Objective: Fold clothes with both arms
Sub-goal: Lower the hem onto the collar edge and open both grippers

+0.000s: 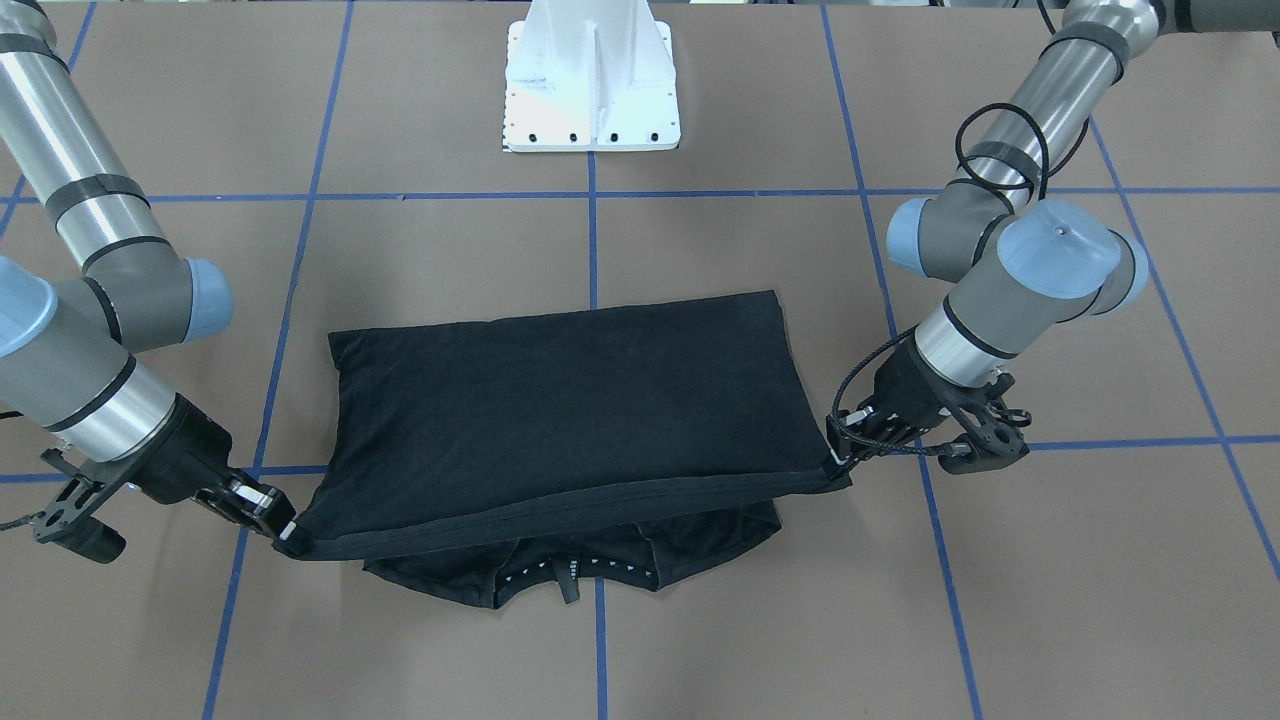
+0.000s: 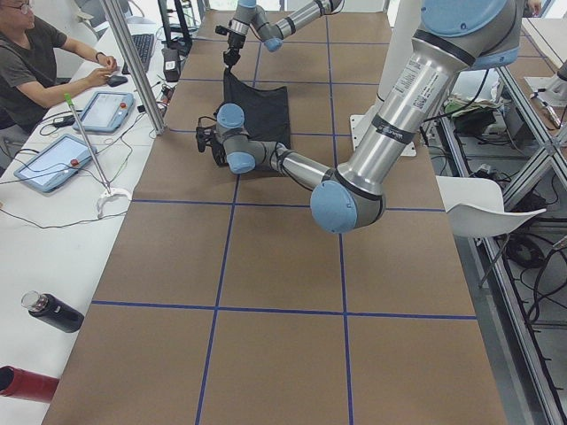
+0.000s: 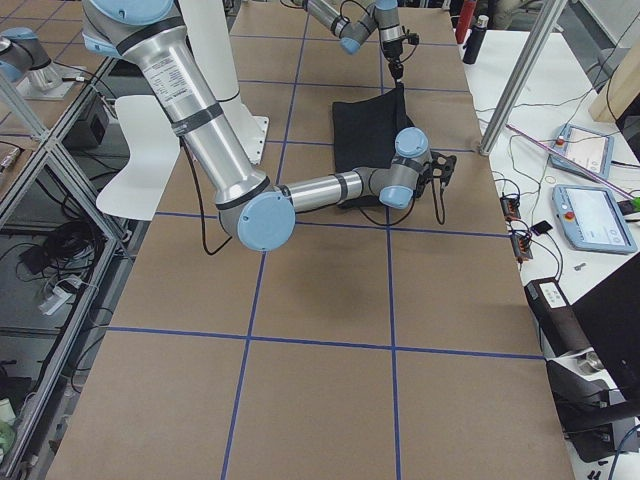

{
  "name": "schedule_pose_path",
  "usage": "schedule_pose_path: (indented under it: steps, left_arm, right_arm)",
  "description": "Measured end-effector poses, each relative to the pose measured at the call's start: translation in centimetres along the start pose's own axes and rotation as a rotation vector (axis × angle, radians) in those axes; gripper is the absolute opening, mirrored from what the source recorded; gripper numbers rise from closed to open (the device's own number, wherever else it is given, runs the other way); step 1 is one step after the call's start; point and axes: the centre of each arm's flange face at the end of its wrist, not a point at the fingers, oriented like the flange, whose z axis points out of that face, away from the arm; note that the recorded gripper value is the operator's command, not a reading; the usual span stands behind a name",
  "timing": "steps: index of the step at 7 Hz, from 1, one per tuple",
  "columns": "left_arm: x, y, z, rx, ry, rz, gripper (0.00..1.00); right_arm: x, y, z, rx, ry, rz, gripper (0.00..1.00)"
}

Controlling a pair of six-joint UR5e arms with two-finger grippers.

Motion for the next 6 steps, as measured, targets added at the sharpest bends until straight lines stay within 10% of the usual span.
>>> schedule_pose_path:
  steps: [1, 2, 6]
  left_arm:
    - [-0.03, -0.02, 0.01, 0.001, 0.0, 0.0, 0.95]
    - [-0.07, -0.02, 0.02, 0.002, 0.0, 0.002, 0.99]
    - [0.06, 0.0, -0.16, 0.005, 0.007, 0.007, 0.99]
  right_arm:
    - [0.1, -0.03, 0.06, 0.0, 0.001, 0.0, 0.61]
    - [0.11, -0.01, 0.09, 0.0, 0.001, 0.001, 0.99]
    - [0.32, 0.0, 0.16, -0.005, 0.005, 0.009, 0.99]
